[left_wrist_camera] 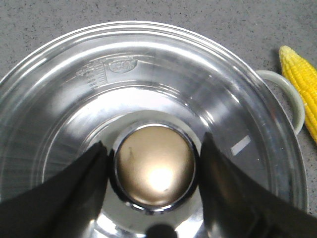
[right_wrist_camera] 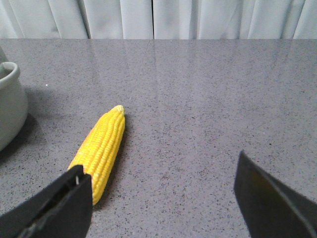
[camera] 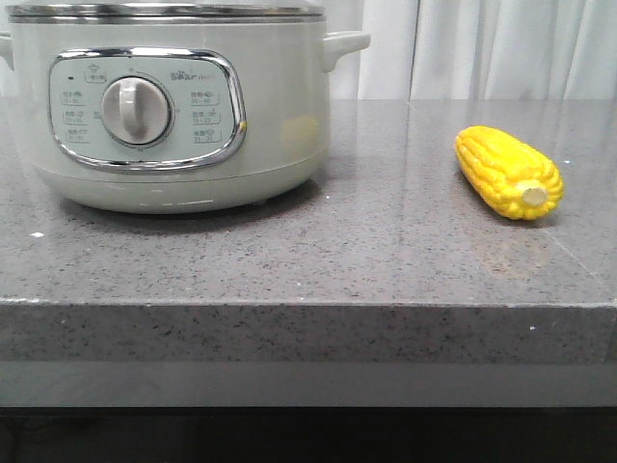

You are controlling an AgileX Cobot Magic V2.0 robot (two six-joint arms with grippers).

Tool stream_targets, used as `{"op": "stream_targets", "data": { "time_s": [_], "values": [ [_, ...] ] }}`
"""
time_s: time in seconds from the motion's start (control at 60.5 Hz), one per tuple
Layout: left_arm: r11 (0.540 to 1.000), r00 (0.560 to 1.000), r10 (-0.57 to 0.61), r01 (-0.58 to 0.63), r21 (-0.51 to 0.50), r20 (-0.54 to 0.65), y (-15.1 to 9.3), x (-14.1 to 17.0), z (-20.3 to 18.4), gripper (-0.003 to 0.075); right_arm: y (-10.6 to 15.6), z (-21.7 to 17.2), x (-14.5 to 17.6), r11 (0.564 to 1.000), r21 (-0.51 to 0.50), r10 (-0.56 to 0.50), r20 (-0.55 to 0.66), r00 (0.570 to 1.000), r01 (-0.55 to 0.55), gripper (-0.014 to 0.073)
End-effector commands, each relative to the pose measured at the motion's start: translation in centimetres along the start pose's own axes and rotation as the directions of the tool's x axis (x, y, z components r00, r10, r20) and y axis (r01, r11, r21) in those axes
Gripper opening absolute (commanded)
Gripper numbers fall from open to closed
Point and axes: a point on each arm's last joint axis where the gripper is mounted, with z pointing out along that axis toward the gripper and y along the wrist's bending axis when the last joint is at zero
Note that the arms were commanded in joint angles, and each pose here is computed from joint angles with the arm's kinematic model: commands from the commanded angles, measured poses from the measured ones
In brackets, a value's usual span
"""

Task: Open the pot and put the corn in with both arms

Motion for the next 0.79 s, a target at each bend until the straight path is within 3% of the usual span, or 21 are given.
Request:
{"op": "stream_targets", "data": {
  "time_s": [0.0,0.281,0.777],
  "values": [
    [1.0,0.993,0.006,-0.006,0.003,0.122,-0.7,-1.0,-2.9,0.0274,0.0,-0.2,-1.8,1.0,0.011,-0.02,0.098,0.995,0.019,0.0603],
    [1.0,0.987,0.012,-0.012,0.0,0.162,-0.8,-1.7,-3.9,0.0242,0.0,-0.2,-1.8,1.0,0.011,-0.02,0.098,0.995,0.019,0.0603],
    [0.997,0.929,0.072,-0.066,-0.03,0.362,-2.0,-1.6,-11.8,0.0242,0.0,-0.2,-1.8,1.0,0.011,-0.02,0.098,0.995,0.019,0.0603]
  ]
}}
